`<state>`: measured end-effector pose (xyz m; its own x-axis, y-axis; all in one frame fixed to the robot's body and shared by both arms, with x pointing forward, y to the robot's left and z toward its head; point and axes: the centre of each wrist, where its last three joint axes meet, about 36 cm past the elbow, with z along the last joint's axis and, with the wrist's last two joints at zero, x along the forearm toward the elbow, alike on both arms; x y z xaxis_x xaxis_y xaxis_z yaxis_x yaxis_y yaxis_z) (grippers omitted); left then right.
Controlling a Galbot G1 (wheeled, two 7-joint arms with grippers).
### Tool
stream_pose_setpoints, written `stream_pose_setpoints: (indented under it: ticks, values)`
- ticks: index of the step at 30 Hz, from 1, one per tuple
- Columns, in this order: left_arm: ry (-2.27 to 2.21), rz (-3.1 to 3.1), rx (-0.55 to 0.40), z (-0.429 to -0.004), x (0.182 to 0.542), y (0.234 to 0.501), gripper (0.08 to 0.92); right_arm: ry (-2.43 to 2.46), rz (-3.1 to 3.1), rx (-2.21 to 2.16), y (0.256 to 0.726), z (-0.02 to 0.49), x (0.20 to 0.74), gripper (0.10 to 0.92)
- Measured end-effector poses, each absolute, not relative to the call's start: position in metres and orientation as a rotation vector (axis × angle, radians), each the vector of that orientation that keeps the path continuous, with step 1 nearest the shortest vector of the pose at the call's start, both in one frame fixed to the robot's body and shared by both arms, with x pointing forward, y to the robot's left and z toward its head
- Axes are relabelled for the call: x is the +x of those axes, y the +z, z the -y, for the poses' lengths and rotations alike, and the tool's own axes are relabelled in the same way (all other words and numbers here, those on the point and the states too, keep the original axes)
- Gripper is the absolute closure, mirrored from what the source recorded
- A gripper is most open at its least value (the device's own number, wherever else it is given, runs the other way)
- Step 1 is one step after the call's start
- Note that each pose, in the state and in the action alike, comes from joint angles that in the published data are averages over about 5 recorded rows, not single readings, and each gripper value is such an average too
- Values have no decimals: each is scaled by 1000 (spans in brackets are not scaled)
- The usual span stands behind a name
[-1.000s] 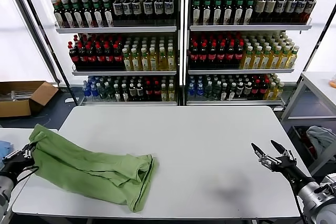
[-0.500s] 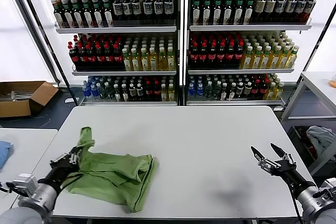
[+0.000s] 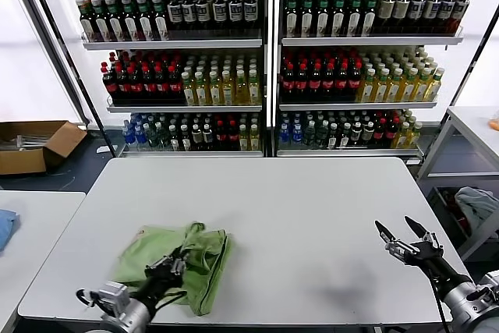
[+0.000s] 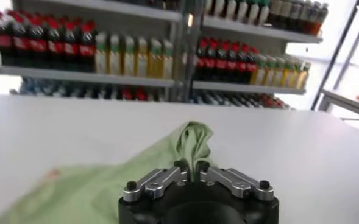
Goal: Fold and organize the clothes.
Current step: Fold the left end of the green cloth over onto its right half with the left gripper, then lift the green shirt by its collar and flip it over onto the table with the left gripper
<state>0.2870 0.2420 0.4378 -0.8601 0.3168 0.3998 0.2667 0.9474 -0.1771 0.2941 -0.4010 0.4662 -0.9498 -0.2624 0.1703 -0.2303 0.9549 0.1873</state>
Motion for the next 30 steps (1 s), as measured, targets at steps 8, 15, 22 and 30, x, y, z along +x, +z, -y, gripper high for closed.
stream_pose_setpoints:
  ticks: [8, 15, 22, 30]
  values:
    - [204, 2632, -478, -213, 276, 437, 504, -258, 2918, 374, 465, 395, 291, 200]
    - [221, 2674, -455, -228, 279, 461, 305, -264, 2917, 389, 465, 391, 290, 200]
    - [120, 2724, -308, -291, 302, 468, 182, -263, 2907, 397, 461, 390, 287, 200]
    - [31, 2692, -118, -352, 323, 446, 177, -260, 2896, 398, 457, 390, 284, 200]
